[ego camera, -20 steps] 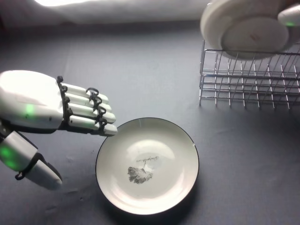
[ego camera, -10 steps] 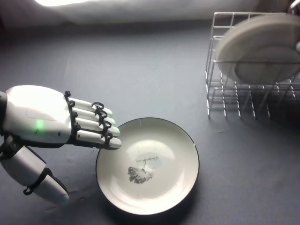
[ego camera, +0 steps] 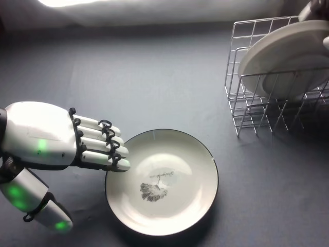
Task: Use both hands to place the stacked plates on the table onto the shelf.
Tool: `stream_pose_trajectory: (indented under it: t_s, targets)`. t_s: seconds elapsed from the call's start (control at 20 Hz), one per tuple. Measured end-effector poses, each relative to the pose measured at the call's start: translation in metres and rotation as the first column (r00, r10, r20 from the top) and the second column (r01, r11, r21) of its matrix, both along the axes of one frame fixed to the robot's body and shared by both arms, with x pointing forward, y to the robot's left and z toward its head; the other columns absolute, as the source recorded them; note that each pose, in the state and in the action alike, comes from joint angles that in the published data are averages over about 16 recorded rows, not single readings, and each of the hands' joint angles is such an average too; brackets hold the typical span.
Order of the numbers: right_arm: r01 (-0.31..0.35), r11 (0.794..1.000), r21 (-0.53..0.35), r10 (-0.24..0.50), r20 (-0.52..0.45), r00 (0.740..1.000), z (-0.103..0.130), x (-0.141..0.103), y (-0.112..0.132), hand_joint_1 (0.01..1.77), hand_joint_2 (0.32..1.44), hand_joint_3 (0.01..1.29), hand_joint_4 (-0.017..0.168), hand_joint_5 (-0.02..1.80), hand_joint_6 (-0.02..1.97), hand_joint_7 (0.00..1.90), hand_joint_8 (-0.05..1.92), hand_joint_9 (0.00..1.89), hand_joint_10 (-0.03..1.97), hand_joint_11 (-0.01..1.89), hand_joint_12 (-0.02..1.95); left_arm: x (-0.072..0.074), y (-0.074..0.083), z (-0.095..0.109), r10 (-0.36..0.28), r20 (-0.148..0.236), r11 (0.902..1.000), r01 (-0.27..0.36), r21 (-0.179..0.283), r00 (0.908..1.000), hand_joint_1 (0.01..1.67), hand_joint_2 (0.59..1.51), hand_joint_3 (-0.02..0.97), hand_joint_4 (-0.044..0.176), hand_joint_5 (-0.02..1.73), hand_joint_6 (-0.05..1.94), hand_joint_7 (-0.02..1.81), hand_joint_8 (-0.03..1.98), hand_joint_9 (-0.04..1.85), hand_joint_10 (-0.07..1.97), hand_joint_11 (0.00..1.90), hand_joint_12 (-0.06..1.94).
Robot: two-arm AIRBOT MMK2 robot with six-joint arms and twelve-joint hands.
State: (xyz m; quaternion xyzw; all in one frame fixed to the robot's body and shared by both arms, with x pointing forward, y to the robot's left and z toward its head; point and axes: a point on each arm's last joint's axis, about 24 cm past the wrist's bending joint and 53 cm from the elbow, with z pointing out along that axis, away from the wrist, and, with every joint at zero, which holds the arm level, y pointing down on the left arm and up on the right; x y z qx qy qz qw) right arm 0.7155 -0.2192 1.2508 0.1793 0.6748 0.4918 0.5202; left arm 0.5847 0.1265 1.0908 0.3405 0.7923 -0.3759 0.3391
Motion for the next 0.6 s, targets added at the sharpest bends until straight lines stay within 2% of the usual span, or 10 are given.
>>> stream_pose_trajectory:
  t_s: [0.2, 0.35, 0.5, 0.6]
  targets:
    - [-0.049, 0.998, -0.032, 0.051, 0.067, 0.996, 0.017, -0.005, 0.018, 0.98, 1.12, 0.01, -0.002, 0.42, 0.41, 0.49, 0.29, 0.39, 0.53, 0.22, 1.10, -0.001, 0.003, -0.006, 0.007, -0.007, 0.9999, -0.007, 0.012, 0.9999, 0.01, 1.067, 0.021, 0.001, 0.02, 0.02, 0.01, 0.00, 0.01, -0.01, 0.02, 0.01]
    - [-0.113, 0.988, -0.105, 0.127, 0.139, 0.982, 0.027, -0.017, 0.041, 0.86, 1.09, 0.01, -0.004, 0.27, 0.20, 0.33, 0.11, 0.23, 0.37, 0.09, 0.80, -0.002, 0.005, -0.012, 0.014, -0.015, 0.9996, -0.014, 0.024, 0.9998, 0.01, 1.066, 0.021, 0.001, 0.02, 0.02, 0.00, 0.00, 0.00, -0.01, 0.02, 0.01]
    - [-0.186, 0.960, -0.209, 0.230, 0.211, 0.950, 0.032, -0.035, 0.068, 0.75, 1.02, 0.01, -0.002, 0.16, 0.09, 0.21, 0.04, 0.12, 0.23, 0.03, 0.53, -0.003, 0.008, -0.020, 0.023, -0.025, 0.9990, -0.022, 0.038, 0.9994, 0.01, 1.067, 0.020, 0.000, 0.02, 0.01, 0.00, 0.00, -0.01, -0.02, 0.02, 0.01]
    - [-0.235, 0.929, -0.287, 0.310, 0.252, 0.917, 0.033, -0.050, 0.087, 0.68, 0.97, 0.01, -0.001, 0.10, 0.07, 0.14, 0.02, 0.07, 0.16, 0.01, 0.35, -0.005, 0.010, -0.025, 0.028, -0.033, 0.9985, -0.027, 0.049, 0.9991, 0.01, 1.067, 0.020, 0.000, 0.02, 0.01, 0.00, -0.01, -0.01, -0.02, 0.02, 0.01]
